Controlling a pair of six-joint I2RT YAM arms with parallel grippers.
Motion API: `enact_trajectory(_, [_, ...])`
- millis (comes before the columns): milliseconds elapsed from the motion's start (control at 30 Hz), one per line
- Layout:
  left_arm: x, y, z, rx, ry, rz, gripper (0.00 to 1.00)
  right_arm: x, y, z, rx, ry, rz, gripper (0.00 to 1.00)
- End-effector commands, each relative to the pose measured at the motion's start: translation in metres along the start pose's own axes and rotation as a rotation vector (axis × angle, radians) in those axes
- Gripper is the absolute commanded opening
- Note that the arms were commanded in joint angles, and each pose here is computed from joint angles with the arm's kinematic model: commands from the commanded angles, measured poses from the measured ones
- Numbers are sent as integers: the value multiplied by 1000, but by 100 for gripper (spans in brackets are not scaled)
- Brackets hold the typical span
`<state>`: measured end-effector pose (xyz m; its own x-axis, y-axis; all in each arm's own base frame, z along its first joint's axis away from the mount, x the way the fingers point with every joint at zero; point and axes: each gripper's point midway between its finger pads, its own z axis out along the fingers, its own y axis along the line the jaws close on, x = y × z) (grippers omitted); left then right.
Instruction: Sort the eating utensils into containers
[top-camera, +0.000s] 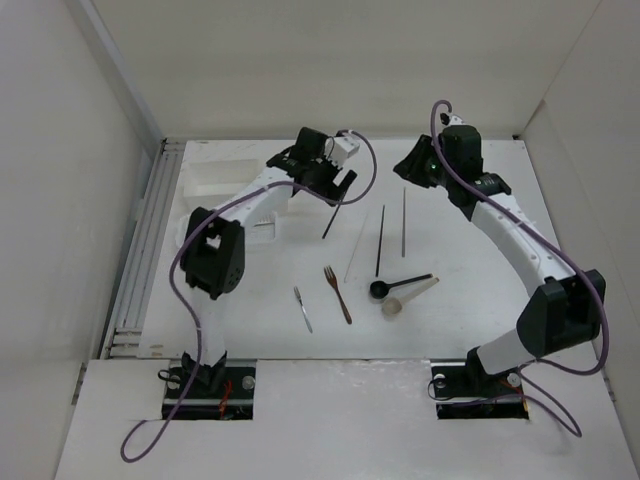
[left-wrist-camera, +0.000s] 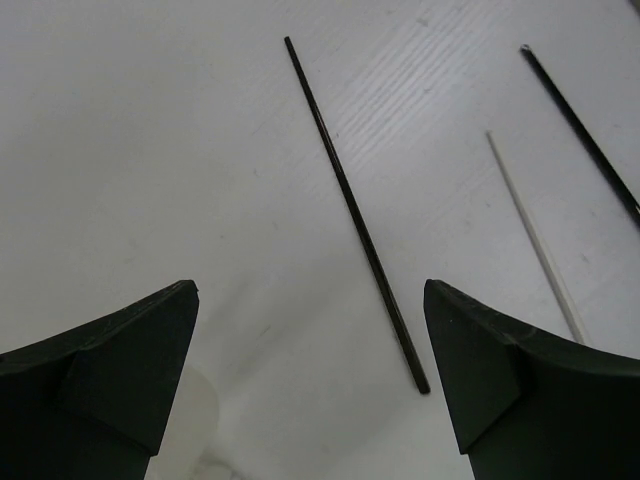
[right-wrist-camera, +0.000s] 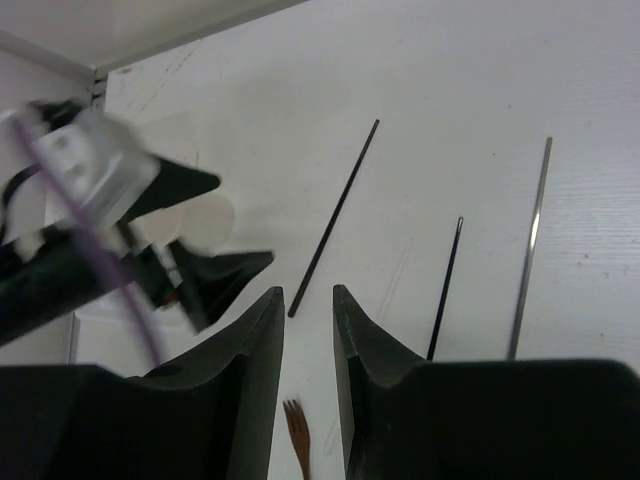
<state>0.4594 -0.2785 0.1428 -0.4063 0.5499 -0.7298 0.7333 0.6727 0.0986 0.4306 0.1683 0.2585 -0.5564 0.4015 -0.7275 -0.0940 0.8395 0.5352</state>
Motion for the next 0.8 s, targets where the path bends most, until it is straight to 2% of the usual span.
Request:
enact_trajectory(0, [1, 17, 34, -59, 26, -149, 94, -25, 19, -38, -52, -59, -77, 32])
enact_trajectory(33, [-8, 21, 39, -64, 8, -146, 94, -23, 18, -43, -46, -51, -87, 32])
enact_trajectory(100, [1, 15, 61, -51, 30, -142, 94, -31, 18, -53, -42, -78, -96, 33])
enact_trajectory(167, [-3, 14, 73, -103, 20, -110, 94, -31, 14, -61, -29, -74, -100, 33])
enact_trajectory(333, [15, 18, 104, -141, 91, -107, 92, -44, 13, -84, -20, -118, -136, 33])
enact_trajectory(500, [39, 4, 103, -85, 169, -124, 77, -52, 3, -92, 13, -148, -162, 34])
enact_trajectory(533, [46, 2, 100, -81, 186, -126, 71, -55, -1, -92, 24, -155, -157, 34])
enact_trajectory(567, [49, 1, 99, -78, 199, -127, 69, -57, 0, -96, 20, -163, -158, 35])
enact_trajectory(767, [82, -10, 86, -49, 344, -147, 69, -72, -2, -98, 13, -189, -171, 37])
